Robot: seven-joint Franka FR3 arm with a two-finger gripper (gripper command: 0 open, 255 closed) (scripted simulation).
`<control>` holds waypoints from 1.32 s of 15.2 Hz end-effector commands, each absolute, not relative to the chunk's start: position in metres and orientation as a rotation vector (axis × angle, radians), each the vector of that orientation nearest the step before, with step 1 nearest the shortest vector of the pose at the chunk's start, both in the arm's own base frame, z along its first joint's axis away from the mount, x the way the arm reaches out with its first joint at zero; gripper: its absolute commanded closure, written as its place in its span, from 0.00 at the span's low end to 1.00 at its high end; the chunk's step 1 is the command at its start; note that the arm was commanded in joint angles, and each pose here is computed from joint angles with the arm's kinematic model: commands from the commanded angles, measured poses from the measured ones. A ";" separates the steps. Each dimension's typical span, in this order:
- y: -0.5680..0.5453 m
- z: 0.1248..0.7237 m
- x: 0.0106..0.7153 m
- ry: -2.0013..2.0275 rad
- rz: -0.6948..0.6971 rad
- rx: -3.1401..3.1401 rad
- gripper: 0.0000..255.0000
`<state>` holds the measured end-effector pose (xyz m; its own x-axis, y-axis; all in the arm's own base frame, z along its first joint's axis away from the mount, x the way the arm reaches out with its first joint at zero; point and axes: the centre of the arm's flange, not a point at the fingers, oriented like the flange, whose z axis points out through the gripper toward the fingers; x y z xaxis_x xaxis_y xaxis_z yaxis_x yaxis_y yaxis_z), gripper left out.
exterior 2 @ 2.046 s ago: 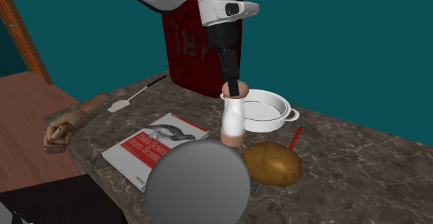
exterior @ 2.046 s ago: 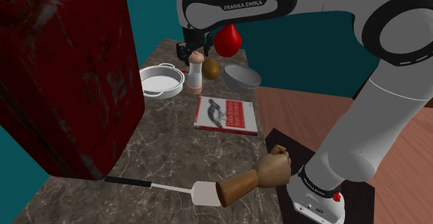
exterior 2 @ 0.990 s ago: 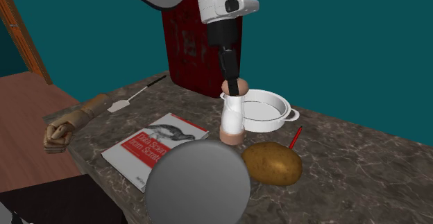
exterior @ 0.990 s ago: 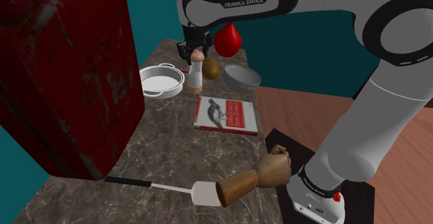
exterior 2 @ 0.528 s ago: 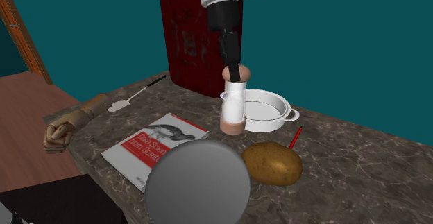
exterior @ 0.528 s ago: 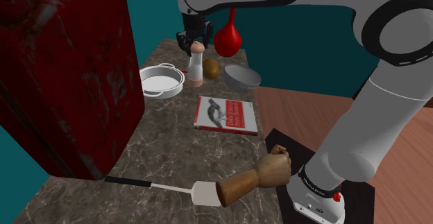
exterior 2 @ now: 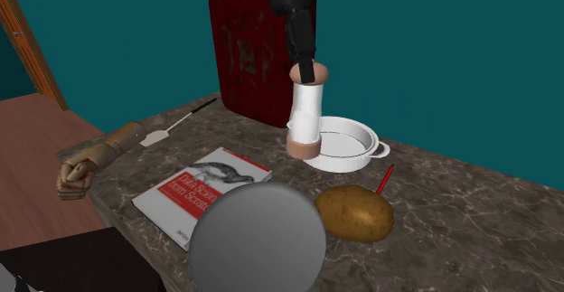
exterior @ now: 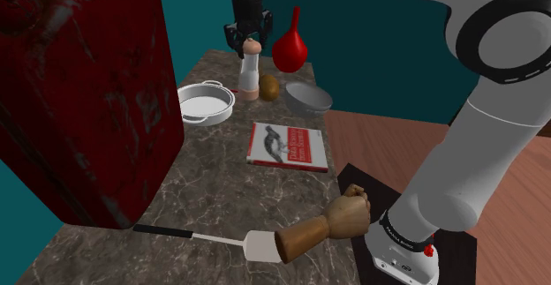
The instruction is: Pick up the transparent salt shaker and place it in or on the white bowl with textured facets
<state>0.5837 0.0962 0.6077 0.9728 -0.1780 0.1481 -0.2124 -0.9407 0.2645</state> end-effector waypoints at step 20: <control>0.056 0.710 0.552 -0.287 0.176 2.839 1.00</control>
<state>0.5595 0.0653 0.7046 0.9727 -0.1786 0.1479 -0.2130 -0.9404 0.2651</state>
